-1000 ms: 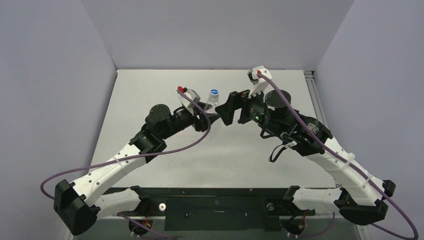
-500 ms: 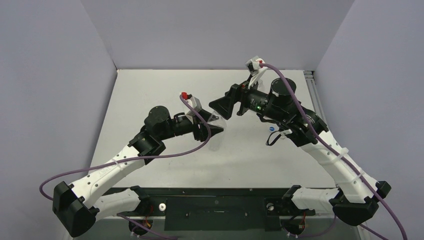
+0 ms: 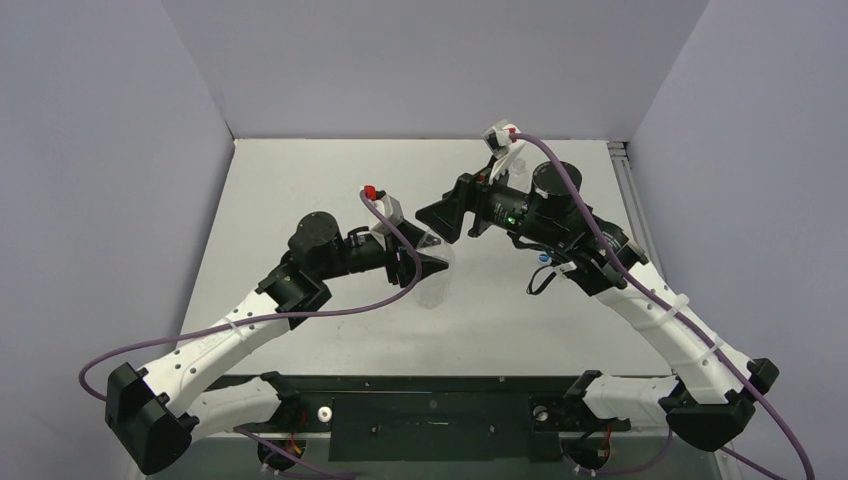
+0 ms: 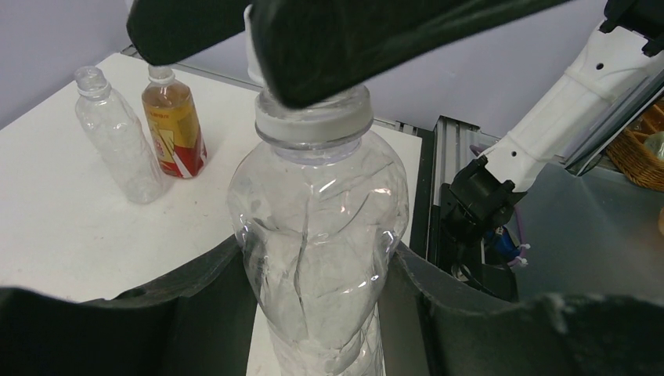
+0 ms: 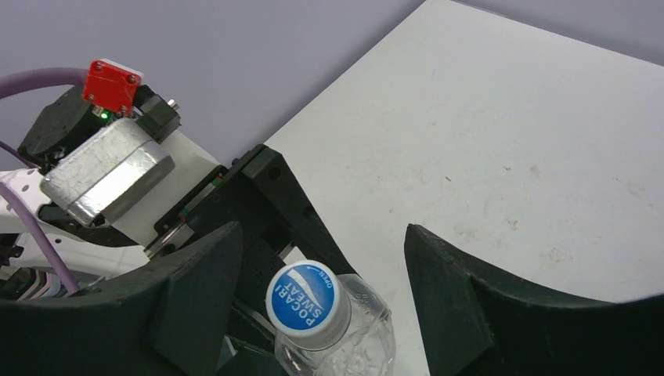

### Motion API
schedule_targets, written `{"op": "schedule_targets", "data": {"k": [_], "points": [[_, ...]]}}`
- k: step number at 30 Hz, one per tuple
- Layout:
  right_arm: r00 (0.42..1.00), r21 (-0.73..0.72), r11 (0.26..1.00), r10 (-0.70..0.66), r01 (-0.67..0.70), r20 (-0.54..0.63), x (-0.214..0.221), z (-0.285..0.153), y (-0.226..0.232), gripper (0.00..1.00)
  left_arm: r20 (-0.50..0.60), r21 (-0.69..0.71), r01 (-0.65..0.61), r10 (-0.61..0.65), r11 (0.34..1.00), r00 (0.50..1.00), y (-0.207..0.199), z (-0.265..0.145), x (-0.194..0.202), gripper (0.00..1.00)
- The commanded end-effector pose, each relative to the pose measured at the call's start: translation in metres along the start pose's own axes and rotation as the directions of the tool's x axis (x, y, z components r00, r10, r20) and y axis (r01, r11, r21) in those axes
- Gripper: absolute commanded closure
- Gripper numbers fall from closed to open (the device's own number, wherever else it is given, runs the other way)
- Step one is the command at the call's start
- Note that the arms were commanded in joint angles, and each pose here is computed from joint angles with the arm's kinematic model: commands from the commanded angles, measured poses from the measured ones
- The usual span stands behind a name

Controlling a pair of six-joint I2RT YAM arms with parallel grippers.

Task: Screw on the bottle caps
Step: Screw the bottle cap onto the plastic bottle.

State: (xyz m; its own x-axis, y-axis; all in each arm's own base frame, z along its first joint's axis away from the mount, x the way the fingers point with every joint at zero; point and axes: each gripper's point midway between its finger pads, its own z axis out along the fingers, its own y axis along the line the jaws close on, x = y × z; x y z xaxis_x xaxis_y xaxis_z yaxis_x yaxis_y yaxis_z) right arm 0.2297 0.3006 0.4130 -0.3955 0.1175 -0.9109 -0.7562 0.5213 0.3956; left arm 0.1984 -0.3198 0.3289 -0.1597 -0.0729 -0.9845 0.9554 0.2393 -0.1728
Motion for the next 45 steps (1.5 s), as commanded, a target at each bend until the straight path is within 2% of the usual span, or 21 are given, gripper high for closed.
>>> {"op": "schedule_targets", "data": {"k": [1, 14, 22, 30, 39, 43, 45], "points": [[0.997, -0.01, 1.0, -0.025, 0.025, 0.072, -0.013, -0.01, 0.007, 0.3, 0.053, 0.041, -0.025, 0.023, 0.999, 0.998, -0.009, -0.001, -0.018, 1.0], [0.996, 0.001, 0.999, -0.038, 0.038, 0.079, -0.012, -0.021, 0.007, 0.48, 0.047, 0.063, -0.004, 0.001, 0.998, 0.999, -0.011, 0.0, -0.015, 1.0], [0.997, 0.017, 0.998, -0.058, 0.057, 0.056, -0.006, -0.019, 0.007, 0.5, 0.046, 0.06, 0.0, -0.003, 0.998, 0.999, -0.009, 0.0, -0.017, 1.0], [0.996, 0.034, 0.997, -0.075, 0.074, 0.04, -0.002, -0.019, 0.009, 0.55, 0.046, 0.063, 0.009, -0.012, 0.998, 0.999, -0.009, 0.001, -0.018, 1.0], [0.996, 0.082, 0.993, -0.087, 0.085, 0.028, 0.0, -0.019, 0.005, 0.77, 0.049, 0.059, 0.013, -0.016, 0.998, 0.999, -0.007, 0.003, -0.02, 1.0], [0.995, 0.144, 0.984, -0.104, 0.102, 0.007, 0.006, -0.017, 0.003, 0.84, 0.059, 0.009, 0.016, -0.017, 1.0, 0.998, 0.003, 0.006, -0.024, 1.0], [0.993, 0.218, 0.969, -0.119, 0.118, -0.009, 0.009, -0.015, -0.006, 0.87, 0.062, -0.038, 0.014, -0.012, 0.999, 0.998, 0.011, 0.009, -0.027, 1.0]]}}
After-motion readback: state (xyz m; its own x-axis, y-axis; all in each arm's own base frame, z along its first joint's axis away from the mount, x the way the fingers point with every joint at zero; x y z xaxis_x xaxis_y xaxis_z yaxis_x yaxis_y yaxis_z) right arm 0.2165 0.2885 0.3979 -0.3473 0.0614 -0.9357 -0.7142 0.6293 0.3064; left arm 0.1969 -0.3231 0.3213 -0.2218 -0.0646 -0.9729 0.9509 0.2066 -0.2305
